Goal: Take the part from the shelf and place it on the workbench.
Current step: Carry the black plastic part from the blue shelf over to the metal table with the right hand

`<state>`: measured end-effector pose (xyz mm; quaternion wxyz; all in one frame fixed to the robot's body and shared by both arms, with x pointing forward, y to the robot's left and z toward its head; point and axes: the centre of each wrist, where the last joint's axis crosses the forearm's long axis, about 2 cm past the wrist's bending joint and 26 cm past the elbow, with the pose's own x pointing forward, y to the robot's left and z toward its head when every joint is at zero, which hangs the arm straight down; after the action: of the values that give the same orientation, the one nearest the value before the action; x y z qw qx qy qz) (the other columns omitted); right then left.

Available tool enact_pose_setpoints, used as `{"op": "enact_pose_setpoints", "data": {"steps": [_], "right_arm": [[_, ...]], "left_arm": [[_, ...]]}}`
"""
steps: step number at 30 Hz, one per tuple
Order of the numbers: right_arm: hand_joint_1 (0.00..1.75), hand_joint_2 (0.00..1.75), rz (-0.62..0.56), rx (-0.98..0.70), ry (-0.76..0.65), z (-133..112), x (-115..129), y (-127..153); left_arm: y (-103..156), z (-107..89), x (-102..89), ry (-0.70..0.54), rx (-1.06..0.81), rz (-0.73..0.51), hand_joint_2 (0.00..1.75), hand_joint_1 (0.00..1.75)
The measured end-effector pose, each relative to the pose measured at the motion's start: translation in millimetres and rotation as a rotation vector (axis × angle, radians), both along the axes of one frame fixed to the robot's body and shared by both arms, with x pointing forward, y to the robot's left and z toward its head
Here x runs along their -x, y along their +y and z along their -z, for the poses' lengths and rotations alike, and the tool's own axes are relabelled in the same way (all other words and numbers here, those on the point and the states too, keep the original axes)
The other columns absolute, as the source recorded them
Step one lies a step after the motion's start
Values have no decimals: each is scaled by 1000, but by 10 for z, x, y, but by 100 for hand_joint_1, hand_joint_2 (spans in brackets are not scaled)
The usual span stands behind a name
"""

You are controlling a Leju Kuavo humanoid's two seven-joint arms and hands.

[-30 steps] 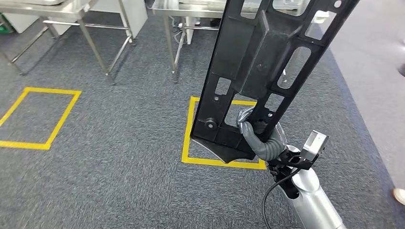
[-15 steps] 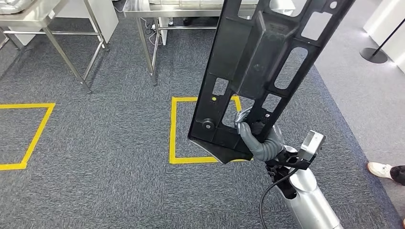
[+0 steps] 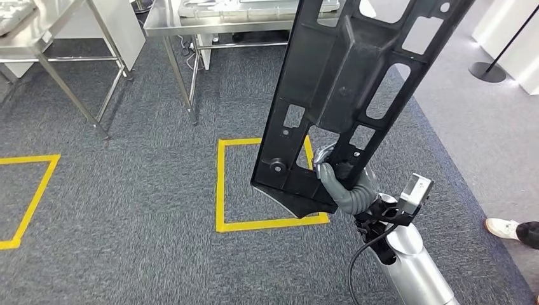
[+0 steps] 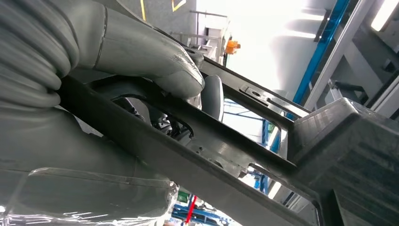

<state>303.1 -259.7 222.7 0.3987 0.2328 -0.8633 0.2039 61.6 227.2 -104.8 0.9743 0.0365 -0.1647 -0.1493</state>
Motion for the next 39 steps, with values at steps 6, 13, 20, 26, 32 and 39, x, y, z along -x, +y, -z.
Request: {"op": "enact_pose_setpoints", "data": {"steps": [6,13,20,26,32,39], "right_arm": [[175,175,-2,2,0,-1,-2,6],[175,175,-3,-3,2,3,-1,22],[175,175,-4,4,5,6,-10,19],[175,175,3,13,-3,-18,-13,-29],[175,175,2,10,8,17,11,-19],[175,175,-6,-1,3,7,8,-14]], "left_arm": [[24,8,33,5,-8,0,175,0],[24,11,56,10,-8,0,175,0],[64,12,30,5,-17,-1,175,0],[32,10,44,7,-9,-1,175,0],[84,18,59,9,-21,-2,175,0],[85,16,47,4,-22,-4,175,0]]}}
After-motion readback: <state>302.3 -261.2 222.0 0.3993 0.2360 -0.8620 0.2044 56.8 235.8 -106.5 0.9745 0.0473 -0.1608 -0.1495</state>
